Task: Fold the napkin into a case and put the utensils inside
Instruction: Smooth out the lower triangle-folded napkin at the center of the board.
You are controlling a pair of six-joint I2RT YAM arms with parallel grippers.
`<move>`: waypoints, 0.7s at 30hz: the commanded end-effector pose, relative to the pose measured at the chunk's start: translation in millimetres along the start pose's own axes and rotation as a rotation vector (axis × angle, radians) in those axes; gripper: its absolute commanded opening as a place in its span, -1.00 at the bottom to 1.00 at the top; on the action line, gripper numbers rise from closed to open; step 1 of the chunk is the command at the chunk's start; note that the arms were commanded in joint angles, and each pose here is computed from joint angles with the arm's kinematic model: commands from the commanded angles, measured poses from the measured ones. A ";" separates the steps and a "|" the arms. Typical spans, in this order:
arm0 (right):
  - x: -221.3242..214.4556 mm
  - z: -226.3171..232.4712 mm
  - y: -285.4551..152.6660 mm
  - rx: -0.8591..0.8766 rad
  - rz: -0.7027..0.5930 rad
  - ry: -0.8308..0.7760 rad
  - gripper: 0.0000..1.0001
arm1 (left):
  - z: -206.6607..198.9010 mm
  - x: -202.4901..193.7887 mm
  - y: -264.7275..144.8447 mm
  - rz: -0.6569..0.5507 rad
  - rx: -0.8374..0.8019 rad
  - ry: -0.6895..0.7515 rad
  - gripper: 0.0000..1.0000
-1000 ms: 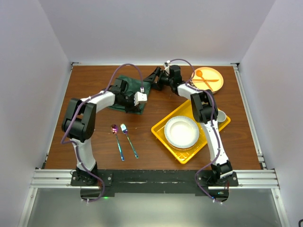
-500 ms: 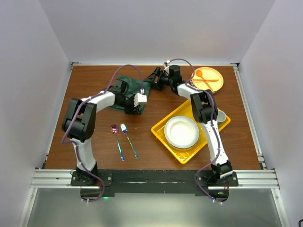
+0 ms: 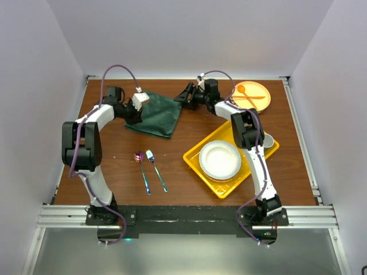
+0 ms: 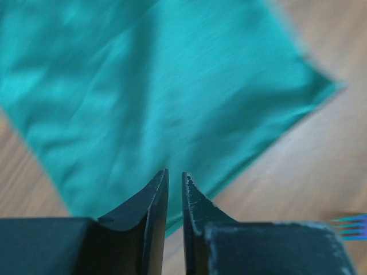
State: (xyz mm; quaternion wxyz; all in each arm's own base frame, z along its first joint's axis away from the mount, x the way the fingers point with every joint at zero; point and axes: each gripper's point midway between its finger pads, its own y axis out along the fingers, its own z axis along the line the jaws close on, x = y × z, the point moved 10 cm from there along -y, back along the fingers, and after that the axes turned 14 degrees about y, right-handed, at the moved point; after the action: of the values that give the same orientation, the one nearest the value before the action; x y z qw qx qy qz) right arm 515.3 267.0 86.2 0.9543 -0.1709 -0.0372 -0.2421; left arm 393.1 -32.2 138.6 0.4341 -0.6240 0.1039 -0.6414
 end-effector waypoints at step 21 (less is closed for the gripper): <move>-18.2 34.4 -32.9 -0.129 0.124 -0.066 0.34 | -30.2 -57.8 4.6 0.275 0.110 -0.257 -0.82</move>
State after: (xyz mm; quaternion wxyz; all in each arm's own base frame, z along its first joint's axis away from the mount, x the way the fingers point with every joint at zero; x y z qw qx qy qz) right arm 496.3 263.0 94.4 0.9539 -0.2264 -0.0319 -0.1944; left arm 380.2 -11.4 97.7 0.5355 -0.6295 0.0847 -0.5565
